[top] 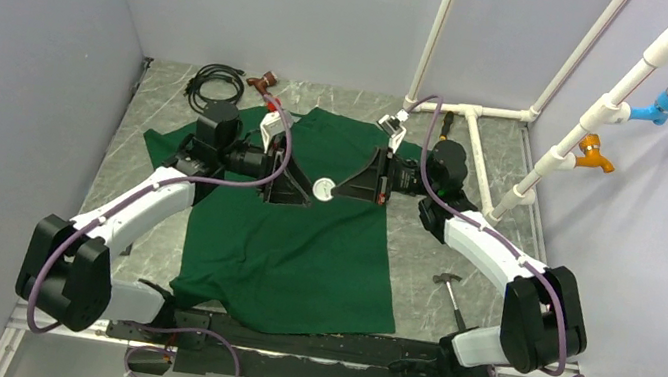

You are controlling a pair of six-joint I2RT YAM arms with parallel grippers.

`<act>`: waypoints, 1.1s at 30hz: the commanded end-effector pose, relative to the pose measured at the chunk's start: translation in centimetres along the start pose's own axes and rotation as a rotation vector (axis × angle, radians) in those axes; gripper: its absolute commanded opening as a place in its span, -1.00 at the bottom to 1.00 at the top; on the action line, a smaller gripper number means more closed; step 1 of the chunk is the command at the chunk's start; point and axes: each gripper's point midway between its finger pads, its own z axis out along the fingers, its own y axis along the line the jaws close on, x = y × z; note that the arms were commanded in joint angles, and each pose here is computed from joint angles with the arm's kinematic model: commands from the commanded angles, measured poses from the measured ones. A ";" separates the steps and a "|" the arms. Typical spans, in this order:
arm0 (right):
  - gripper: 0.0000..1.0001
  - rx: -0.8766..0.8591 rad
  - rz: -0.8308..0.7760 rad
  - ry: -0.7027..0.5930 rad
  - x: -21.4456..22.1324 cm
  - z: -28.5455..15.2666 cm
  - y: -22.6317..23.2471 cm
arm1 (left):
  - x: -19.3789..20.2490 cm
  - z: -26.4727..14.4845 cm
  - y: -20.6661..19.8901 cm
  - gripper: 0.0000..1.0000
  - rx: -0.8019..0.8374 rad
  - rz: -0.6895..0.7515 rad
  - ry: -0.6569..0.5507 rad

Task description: Remove the brooch from the garment

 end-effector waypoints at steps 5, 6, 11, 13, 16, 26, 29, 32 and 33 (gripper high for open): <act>-1.00 -0.042 -0.083 0.011 0.1 0.1 1.3 | -2.0 0.3 -1.0 -0.07 0.049 0.044 -0.030; -1.00 -0.043 -0.083 0.013 0.2 0.2 1.3 | -2.1 0.4 -1.0 -0.07 0.049 0.041 -0.032; -1.00 -0.048 -0.088 0.023 0.4 0.3 1.3 | -2.3 0.6 -0.9 -0.17 0.052 0.030 -0.037; -1.00 -0.047 -0.086 0.027 0.5 0.3 1.3 | -2.4 0.7 -0.9 -0.29 0.055 0.032 -0.037; -1.00 -0.046 -0.089 0.033 0.6 0.3 1.3 | -2.3 0.7 -1.1 -0.46 0.063 0.029 -0.037; -0.72 -0.034 -0.100 0.046 0.6 0.2 1.0 | -1.9 0.6 -1.5 -1.00 0.081 0.017 -0.039; -0.07 -0.038 -0.130 0.058 0.4 0.1 1.1 | -1.6 0.6 -1.5 -1.00 0.080 0.013 -0.029; 0.09 -0.042 -0.161 0.065 0.2 -0.1 1.2 | -1.2 0.4 -1.5 -1.00 0.077 -0.001 -0.010; 0.12 -0.041 -0.167 0.067 0.2 -0.1 1.2 | -1.2 0.4 -1.5 -1.00 0.077 0.004 -0.010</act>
